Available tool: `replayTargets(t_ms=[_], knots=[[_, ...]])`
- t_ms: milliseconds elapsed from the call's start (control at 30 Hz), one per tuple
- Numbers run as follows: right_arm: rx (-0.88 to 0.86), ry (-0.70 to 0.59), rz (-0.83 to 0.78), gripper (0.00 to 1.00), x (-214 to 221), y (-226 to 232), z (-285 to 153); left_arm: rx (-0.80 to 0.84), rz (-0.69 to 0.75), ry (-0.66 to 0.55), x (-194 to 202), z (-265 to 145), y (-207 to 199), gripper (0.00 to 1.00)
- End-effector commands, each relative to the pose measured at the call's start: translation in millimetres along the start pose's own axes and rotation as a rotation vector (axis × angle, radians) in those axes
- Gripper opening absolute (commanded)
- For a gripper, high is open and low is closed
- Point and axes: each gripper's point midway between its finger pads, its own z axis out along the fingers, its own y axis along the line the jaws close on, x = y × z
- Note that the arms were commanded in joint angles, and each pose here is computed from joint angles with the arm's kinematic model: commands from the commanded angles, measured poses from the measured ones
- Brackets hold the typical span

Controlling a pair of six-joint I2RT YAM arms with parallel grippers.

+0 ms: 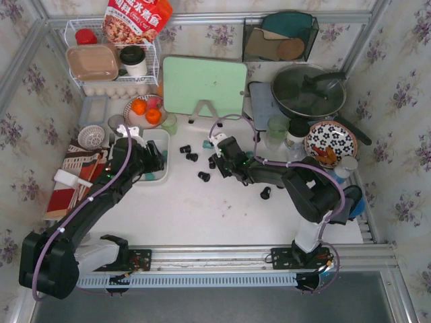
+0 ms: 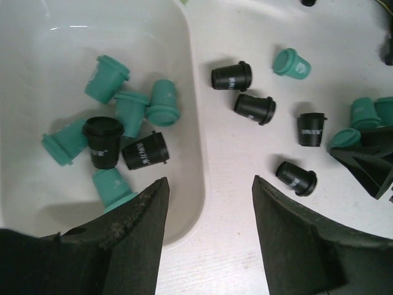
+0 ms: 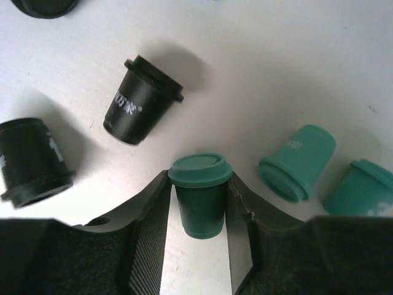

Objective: Mix the coffee capsules in the storage basket

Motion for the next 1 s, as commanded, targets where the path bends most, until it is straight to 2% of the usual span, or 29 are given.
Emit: replayTargets(t_ms=[0,167,267,367,600,767,833,967], knots=[[-0.017,-0.072,0.063,0.34,-13.9,1.6,-17.6,0.124,0.047,-0.032,-7.7,0.4,-26.3,0.59],[-0.11,-0.233,0.164,0.31,-44.3,11.4,-60.9,0.343,0.271,-0.06,2.1,0.0,-83.8,0.6],[-0.179,-0.324,0.236,0.31,-56.8,18.8,-89.4,0.468,0.52,-0.117,18.6,-4.0,-124.6,0.62],[-0.233,-0.391,0.314,0.31,-60.5,23.1,-115.2,0.558,0.733,-0.23,31.7,-6.6,-153.0,0.64],[-0.393,-0.528,0.458,0.31,-66.5,37.9,-168.0,0.784,1.073,-0.492,52.0,-22.6,-206.9,0.68],[-0.5,-0.587,0.53,0.3,-62.3,48.1,-193.3,0.909,1.148,-0.571,63.2,-35.3,-234.5,0.7],[-0.518,-0.6,0.537,0.31,-61.3,49.4,-199.0,0.94,1.149,-0.596,64.7,-39.7,-242.0,0.76],[-0.535,-0.616,0.554,0.3,-57.1,49.9,-206.5,1.003,1.178,-0.608,73.3,-46.1,-252.7,0.76]])
